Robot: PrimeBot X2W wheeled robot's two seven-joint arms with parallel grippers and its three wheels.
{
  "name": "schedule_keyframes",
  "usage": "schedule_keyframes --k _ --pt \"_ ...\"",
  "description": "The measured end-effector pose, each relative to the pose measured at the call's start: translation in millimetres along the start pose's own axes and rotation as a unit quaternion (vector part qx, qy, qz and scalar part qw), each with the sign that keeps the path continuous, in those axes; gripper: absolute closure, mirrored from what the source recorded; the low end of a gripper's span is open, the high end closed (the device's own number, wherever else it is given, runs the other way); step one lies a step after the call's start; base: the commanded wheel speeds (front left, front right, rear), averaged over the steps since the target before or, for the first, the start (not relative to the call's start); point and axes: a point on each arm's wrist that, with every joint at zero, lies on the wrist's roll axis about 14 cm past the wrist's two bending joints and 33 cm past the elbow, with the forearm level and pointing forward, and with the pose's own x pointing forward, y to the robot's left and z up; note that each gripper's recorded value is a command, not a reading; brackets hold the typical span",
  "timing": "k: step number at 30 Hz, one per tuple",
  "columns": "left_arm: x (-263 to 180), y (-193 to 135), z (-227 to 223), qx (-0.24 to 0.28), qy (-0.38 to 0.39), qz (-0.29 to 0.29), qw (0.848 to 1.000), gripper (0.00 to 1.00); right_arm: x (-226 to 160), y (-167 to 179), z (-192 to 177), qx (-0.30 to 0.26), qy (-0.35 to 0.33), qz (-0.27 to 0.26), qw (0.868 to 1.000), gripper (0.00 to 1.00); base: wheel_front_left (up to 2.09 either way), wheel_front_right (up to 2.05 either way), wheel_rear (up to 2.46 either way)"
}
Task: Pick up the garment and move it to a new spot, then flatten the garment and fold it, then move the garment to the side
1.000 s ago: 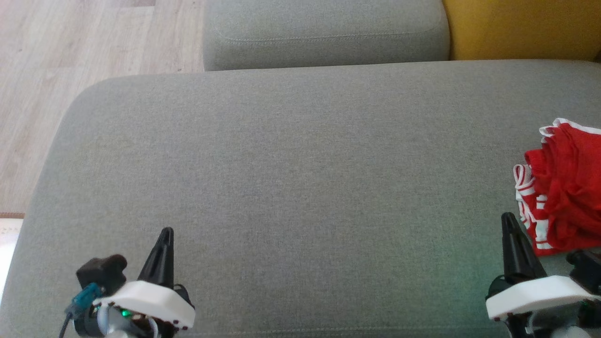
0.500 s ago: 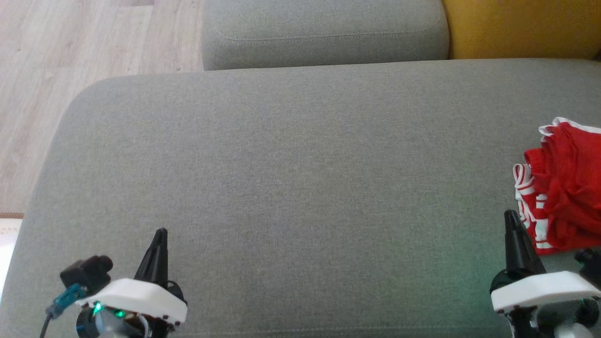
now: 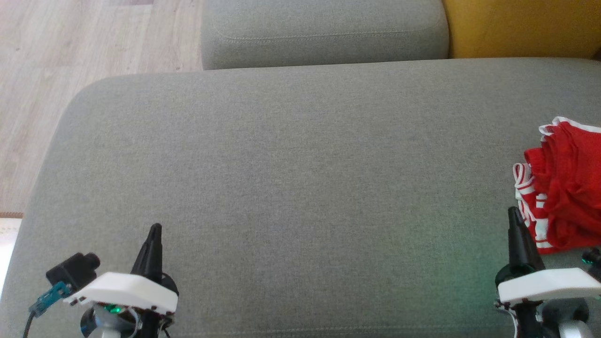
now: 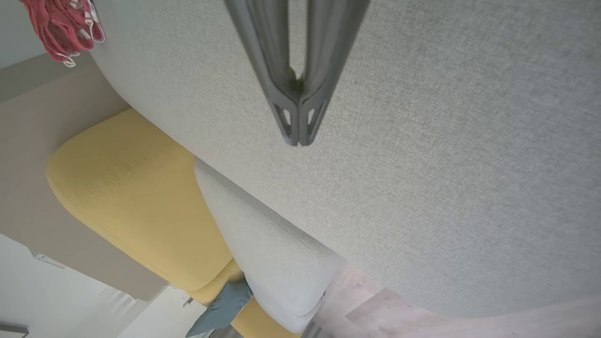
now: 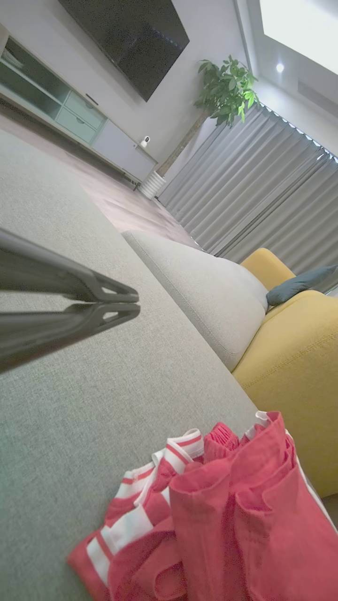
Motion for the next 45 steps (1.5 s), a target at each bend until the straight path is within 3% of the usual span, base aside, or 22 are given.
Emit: schedule_keyframes --k 23,45 --pt "5 5 5 -0.141 0.002 0.008 0.99 1.0 4 -7 -1 0.133 -0.003 -0.009 0.991 1.0 0.0 0.0 0.0" --pt "10 4 10 -0.272 -0.001 0.0 0.962 1.0 11 -9 5 0.256 -0.016 -0.008 0.966 1.0 0.0 0.0 0.0"
